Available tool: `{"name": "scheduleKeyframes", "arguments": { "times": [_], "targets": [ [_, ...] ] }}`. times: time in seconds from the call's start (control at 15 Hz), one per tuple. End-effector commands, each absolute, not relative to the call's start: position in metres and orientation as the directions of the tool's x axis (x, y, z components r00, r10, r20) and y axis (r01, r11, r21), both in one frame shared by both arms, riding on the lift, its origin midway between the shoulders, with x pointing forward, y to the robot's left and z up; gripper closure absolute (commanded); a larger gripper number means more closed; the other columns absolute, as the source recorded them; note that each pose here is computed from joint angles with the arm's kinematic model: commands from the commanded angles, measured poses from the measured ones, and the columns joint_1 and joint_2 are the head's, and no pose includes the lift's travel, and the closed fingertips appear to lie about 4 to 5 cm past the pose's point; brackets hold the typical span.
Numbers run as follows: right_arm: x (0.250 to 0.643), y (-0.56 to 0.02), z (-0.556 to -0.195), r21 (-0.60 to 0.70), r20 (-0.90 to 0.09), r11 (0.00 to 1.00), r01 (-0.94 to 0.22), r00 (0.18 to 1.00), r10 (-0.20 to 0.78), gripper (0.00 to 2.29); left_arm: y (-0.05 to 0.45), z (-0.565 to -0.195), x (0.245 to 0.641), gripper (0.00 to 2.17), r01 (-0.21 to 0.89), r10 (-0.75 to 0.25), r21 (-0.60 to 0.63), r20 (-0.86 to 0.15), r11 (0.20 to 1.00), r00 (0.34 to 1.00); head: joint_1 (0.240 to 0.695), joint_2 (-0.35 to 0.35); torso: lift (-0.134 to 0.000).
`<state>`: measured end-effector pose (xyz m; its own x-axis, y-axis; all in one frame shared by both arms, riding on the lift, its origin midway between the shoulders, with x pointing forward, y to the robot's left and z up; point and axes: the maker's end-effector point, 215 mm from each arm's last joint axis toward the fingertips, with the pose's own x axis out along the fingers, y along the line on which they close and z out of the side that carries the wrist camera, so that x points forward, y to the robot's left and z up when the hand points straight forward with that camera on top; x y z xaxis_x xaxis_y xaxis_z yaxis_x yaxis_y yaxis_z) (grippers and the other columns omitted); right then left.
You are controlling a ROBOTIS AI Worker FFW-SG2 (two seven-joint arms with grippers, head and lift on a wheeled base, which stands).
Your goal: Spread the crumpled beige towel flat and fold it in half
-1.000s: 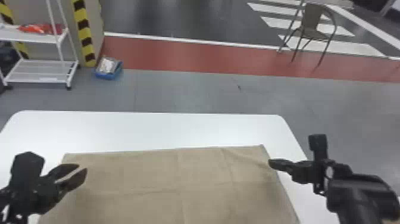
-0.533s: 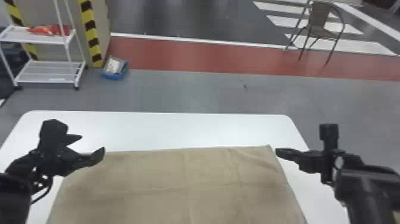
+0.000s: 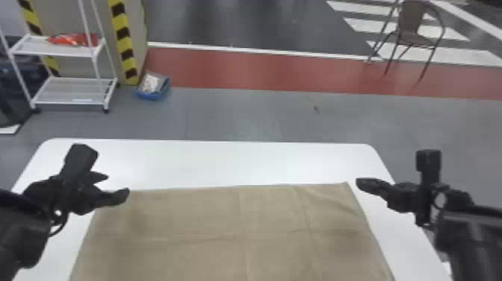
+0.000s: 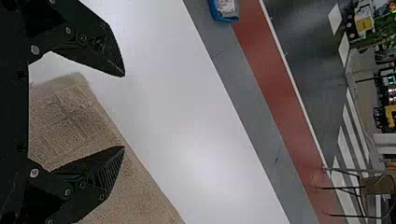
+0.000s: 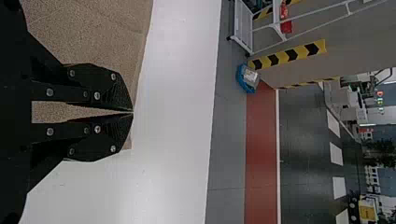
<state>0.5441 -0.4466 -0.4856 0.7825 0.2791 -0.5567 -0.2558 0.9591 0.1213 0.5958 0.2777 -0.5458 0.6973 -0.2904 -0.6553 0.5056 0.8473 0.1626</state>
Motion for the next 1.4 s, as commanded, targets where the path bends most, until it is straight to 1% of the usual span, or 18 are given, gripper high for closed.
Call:
{"name": "scheduleKeyframes", "arguments": {
  "times": [0.0,0.13,0.2,0.27,0.47,0.53,0.67,1.0,1.27,1.33],
  "targets": [
    [0.545,-0.442,-0.486,0.120,-0.557,0.957,-0.264,0.780,0.285,1.01,0.281,-0.552,0.590,0.42,0.515,-0.293,0.131,-0.692,0.847,0.659,0.695,-0.162,0.000],
    [0.545,-0.444,-0.486,0.119,-0.557,0.958,-0.263,0.781,0.283,1.01,0.284,-0.560,0.586,0.42,0.520,-0.288,0.112,-0.726,0.847,0.625,0.695,-0.159,0.000],
    [0.545,-0.445,-0.485,0.120,-0.556,0.958,-0.261,0.781,0.283,1.01,0.286,-0.563,0.585,0.44,0.520,-0.283,0.113,-0.731,0.847,0.621,0.695,-0.156,0.000],
    [0.546,-0.446,-0.483,0.114,-0.550,0.958,-0.262,0.787,0.281,1.01,0.287,-0.564,0.585,0.55,0.518,-0.280,0.113,-0.734,0.848,0.619,0.695,-0.155,0.000],
    [0.547,-0.450,-0.478,0.102,-0.541,0.957,-0.270,0.793,0.281,1.01,0.287,-0.567,0.589,0.56,0.515,-0.263,0.127,-0.741,0.848,0.618,0.695,-0.152,0.000],
    [0.547,-0.449,-0.477,0.098,-0.538,0.956,-0.275,0.794,0.284,1.01,0.288,-0.568,0.589,0.60,0.514,-0.257,0.133,-0.745,0.848,0.616,0.695,-0.153,0.000],
    [0.548,-0.449,-0.475,0.093,-0.532,0.955,-0.281,0.797,0.287,1.01,0.289,-0.567,0.594,0.60,0.510,-0.246,0.147,-0.743,0.848,0.622,0.695,-0.153,0.000],
    [0.549,-0.450,-0.472,0.078,-0.524,0.953,-0.292,0.801,0.289,1.01,0.295,-0.574,0.590,0.60,0.523,-0.221,0.177,-0.761,0.834,0.610,0.695,-0.151,0.000],
    [0.549,-0.448,-0.472,0.072,-0.522,0.952,-0.297,0.802,0.290,1.01,0.295,-0.575,0.590,0.60,0.522,-0.221,0.174,-0.762,0.835,0.608,0.695,-0.147,0.000],
    [0.550,-0.448,-0.472,0.070,-0.521,0.952,-0.300,0.802,0.291,1.01,0.295,-0.575,0.590,0.75,0.522,-0.221,0.174,-0.762,0.835,0.608,0.695,-0.147,0.000]
  ]
}}
